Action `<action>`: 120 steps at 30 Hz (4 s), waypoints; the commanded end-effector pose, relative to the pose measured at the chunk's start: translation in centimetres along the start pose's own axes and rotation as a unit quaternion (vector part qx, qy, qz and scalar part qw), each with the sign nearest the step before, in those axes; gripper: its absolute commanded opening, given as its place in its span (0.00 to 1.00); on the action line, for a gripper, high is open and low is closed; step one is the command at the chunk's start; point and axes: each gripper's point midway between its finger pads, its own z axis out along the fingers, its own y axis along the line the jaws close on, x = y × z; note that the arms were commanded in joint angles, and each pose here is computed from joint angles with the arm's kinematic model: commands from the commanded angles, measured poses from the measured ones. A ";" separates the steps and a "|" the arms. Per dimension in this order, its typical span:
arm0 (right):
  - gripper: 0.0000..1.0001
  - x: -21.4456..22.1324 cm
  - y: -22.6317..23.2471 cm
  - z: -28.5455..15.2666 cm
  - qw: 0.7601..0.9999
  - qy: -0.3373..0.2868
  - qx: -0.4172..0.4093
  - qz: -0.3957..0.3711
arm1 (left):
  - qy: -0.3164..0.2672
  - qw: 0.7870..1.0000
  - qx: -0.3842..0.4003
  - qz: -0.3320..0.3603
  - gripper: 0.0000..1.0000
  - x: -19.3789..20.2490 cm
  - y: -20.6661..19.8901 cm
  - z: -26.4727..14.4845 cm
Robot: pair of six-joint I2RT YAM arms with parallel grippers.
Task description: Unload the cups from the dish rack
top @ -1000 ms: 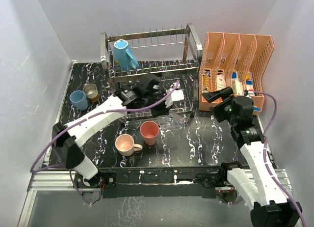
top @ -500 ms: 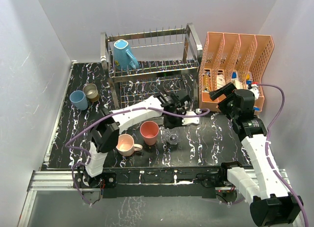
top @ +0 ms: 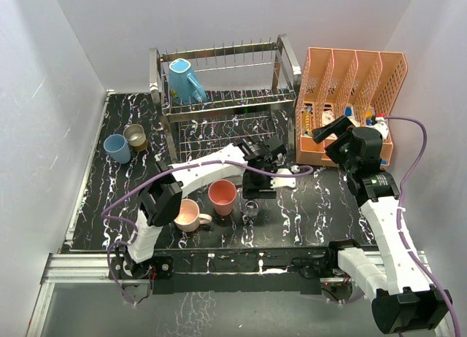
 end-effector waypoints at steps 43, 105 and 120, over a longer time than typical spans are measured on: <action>0.89 7.0 39.1 -1.1 0.817 0.045 -0.417 -0.396 | -0.316 0.901 -0.128 -0.268 0.83 13.6 -4.5 -19.6; 0.08 -8.0 40.4 -8.2 0.839 -0.078 -0.517 -0.151 | -0.440 0.832 -0.294 -0.167 0.80 9.5 2.4 -28.9; 0.08 -1.8 29.3 -18.7 0.824 0.083 -0.558 -0.045 | -0.556 0.767 -0.303 -0.101 0.75 4.5 3.6 -36.3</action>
